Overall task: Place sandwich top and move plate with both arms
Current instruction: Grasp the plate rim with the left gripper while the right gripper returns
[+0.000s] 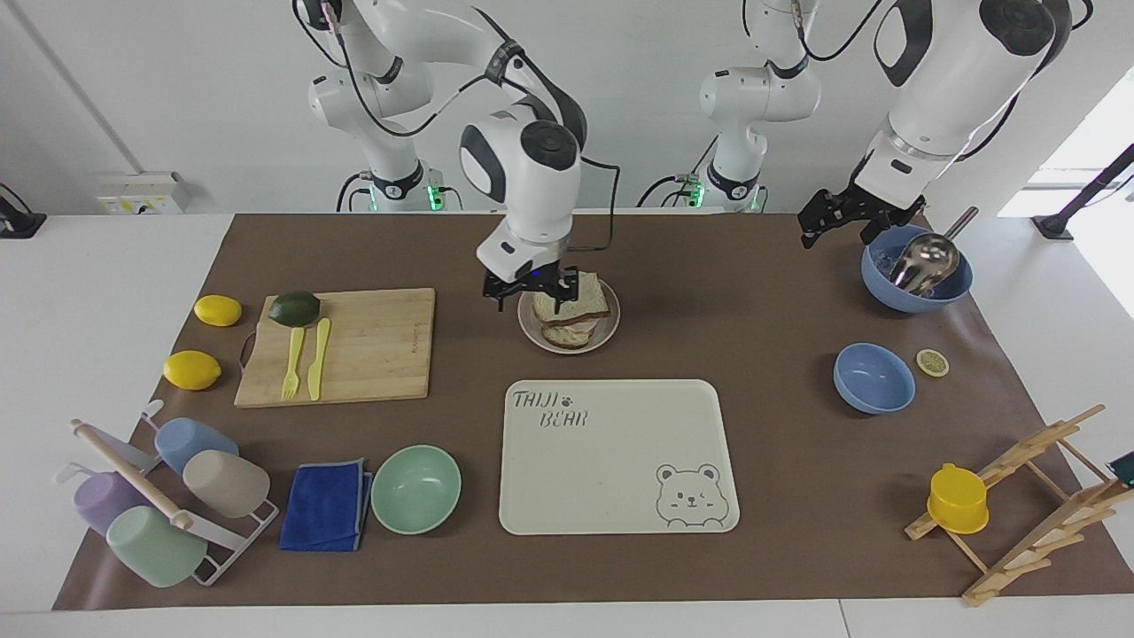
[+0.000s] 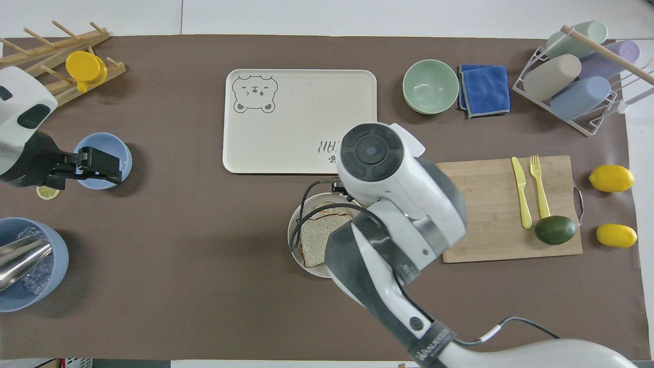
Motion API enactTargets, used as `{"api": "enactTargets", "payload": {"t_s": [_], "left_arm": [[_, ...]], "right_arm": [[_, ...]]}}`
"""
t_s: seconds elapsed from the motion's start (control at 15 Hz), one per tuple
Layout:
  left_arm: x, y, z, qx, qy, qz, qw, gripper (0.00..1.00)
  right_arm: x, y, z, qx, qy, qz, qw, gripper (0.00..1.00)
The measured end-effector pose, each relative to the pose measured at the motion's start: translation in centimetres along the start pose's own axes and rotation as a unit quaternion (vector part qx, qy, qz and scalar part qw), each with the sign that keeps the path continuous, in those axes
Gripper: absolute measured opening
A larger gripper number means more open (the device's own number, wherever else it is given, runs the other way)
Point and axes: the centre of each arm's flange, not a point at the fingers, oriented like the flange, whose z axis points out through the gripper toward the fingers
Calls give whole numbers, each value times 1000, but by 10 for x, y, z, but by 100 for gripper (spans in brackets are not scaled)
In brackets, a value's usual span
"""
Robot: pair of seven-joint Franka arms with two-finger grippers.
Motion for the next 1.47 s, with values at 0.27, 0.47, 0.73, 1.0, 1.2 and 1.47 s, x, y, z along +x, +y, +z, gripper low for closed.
{"api": "enactTargets", "payload": {"t_s": [0.27,0.47,0.73,1.0,1.2,1.47], "left_arm": [[-3,54,70,-12,5,10,1000,100],[-27,115,152,-8,13,30,999,100],[-56,154,241,-20,20,33,999,100],[-59,171,267,-57,9,12,998,100],[-66,185,276,-66,0,13,998,99],[-78,205,280,-74,-6,24,997,94]], "right_arm": [[28,127,-58,-13,-35,39,999,100],[15,197,-107,-4,-54,47,997,100],[-1,253,-134,15,-57,47,997,100],[5,288,-107,23,-73,18,997,100],[6,292,-100,24,-77,18,997,100],[13,308,-89,27,-88,0,996,100]]}}
